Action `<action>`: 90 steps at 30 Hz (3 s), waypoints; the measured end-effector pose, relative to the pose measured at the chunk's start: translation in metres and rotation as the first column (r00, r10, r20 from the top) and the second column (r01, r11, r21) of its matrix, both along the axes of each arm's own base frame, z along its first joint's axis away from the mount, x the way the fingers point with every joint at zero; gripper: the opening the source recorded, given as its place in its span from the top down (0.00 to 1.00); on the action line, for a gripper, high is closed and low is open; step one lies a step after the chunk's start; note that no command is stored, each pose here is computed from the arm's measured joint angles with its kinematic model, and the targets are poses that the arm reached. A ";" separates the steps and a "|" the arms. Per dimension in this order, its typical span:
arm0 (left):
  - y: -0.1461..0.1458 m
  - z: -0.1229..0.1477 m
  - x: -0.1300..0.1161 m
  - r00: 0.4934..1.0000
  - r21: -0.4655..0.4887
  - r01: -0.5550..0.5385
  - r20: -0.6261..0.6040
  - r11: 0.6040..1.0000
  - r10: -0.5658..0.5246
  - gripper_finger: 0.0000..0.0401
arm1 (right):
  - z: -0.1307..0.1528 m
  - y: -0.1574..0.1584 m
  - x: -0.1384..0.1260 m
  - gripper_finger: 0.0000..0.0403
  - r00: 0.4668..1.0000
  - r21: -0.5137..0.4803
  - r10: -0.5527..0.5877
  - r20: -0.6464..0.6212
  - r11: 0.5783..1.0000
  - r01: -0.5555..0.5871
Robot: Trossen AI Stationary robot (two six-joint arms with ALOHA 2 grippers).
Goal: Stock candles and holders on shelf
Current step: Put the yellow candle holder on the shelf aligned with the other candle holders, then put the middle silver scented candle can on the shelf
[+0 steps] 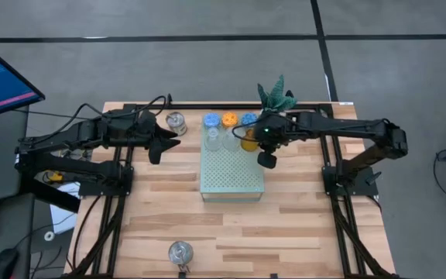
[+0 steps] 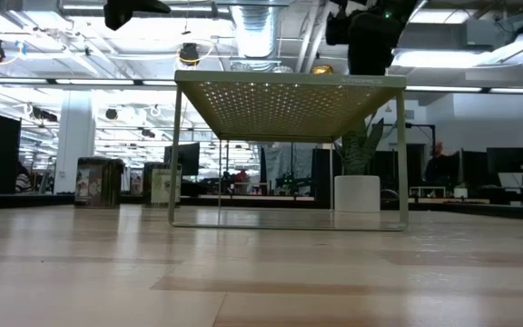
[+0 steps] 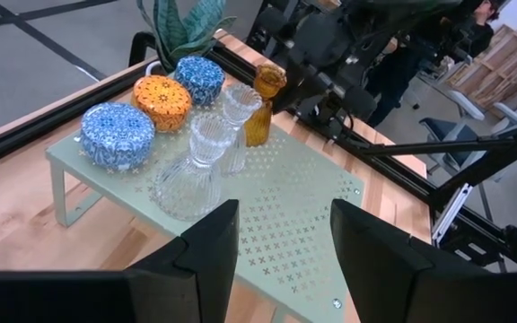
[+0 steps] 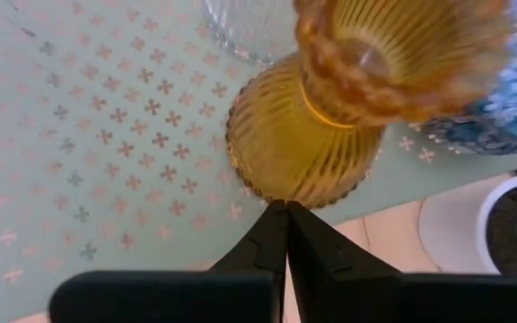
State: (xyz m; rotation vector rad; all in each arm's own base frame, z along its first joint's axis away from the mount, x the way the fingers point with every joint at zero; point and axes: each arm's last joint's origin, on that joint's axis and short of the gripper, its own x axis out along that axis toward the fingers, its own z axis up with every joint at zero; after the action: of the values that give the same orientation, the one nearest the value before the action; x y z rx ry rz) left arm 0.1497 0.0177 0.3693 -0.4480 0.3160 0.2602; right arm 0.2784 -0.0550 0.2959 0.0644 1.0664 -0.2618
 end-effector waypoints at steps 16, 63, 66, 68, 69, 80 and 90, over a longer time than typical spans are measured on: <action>0.012 -0.026 -0.014 0.911 0.123 -0.251 -0.304 0.960 0.277 0.44 | 0.093 0.019 -0.057 0.91 0.955 -0.001 -0.069 0.289 0.997 0.073; 0.123 -0.140 -0.018 0.508 0.047 -0.398 -0.821 0.916 0.262 0.03 | 0.096 0.047 -0.065 0.37 0.955 0.054 -0.014 0.295 0.999 -0.002; 0.130 -0.147 -0.016 0.488 0.036 -0.374 -0.842 0.927 0.229 0.03 | 0.096 0.047 -0.065 0.37 0.956 0.051 -0.011 0.294 0.999 -0.004; 0.132 -0.149 -0.016 0.484 0.034 -0.365 -0.847 0.930 0.221 0.03 | 0.096 0.047 -0.065 0.37 0.956 0.051 -0.010 0.294 0.999 -0.005; 0.133 -0.149 -0.017 0.483 0.033 -0.367 -0.847 0.930 0.220 0.03 | 0.096 0.047 -0.065 0.37 0.956 0.051 -0.010 0.294 0.999 -0.005; 0.121 -0.115 -0.023 0.561 0.081 -0.316 -0.787 0.945 0.255 0.03 | 0.096 0.047 -0.065 0.37 0.956 0.051 -0.012 0.292 0.999 -0.003; 0.117 -0.101 -0.028 0.559 0.102 -0.358 -0.773 0.928 0.301 0.03 | 0.096 0.039 -0.065 0.37 0.956 0.040 -0.030 0.290 0.999 0.019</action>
State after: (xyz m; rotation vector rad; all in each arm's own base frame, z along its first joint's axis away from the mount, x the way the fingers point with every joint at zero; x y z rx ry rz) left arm 0.1217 0.1349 0.2684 -0.4387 1.1203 0.8349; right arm 0.2130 -0.0155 0.3922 0.1451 0.7772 -0.2468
